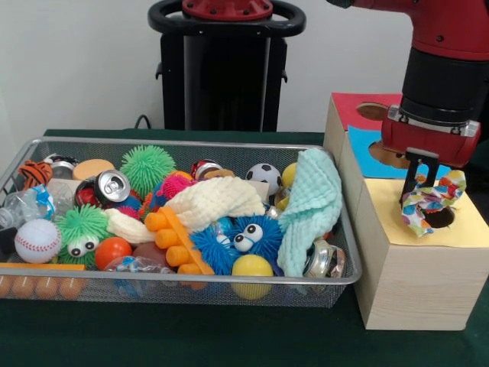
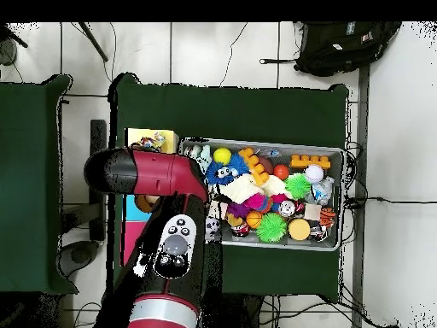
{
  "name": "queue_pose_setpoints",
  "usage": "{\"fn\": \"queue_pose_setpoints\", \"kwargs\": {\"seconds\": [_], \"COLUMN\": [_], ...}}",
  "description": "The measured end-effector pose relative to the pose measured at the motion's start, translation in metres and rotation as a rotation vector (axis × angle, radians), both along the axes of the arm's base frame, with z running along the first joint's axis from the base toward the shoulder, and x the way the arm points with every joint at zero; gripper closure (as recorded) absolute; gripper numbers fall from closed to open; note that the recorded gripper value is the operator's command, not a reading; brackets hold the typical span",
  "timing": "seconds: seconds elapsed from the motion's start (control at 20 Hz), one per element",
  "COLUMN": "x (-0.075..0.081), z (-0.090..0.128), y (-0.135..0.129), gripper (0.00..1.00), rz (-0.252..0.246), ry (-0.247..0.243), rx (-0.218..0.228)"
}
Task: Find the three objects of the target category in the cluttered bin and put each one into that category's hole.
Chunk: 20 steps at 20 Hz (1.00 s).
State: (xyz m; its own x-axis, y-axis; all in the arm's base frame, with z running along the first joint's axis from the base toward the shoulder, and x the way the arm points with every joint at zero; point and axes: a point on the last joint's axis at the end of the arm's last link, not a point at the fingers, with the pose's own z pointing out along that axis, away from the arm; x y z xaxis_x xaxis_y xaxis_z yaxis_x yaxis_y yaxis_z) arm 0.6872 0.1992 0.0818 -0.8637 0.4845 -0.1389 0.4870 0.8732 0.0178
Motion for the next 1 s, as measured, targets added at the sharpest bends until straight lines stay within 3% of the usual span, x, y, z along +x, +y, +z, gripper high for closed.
{"fn": "queue_pose_setpoints", "kwargs": {"seconds": [1.0], "x": [0.003], "z": [-0.028], "y": [0.022], "gripper": [1.00], "rz": [-0.021], "ry": [-0.008], "rx": [0.008]}}
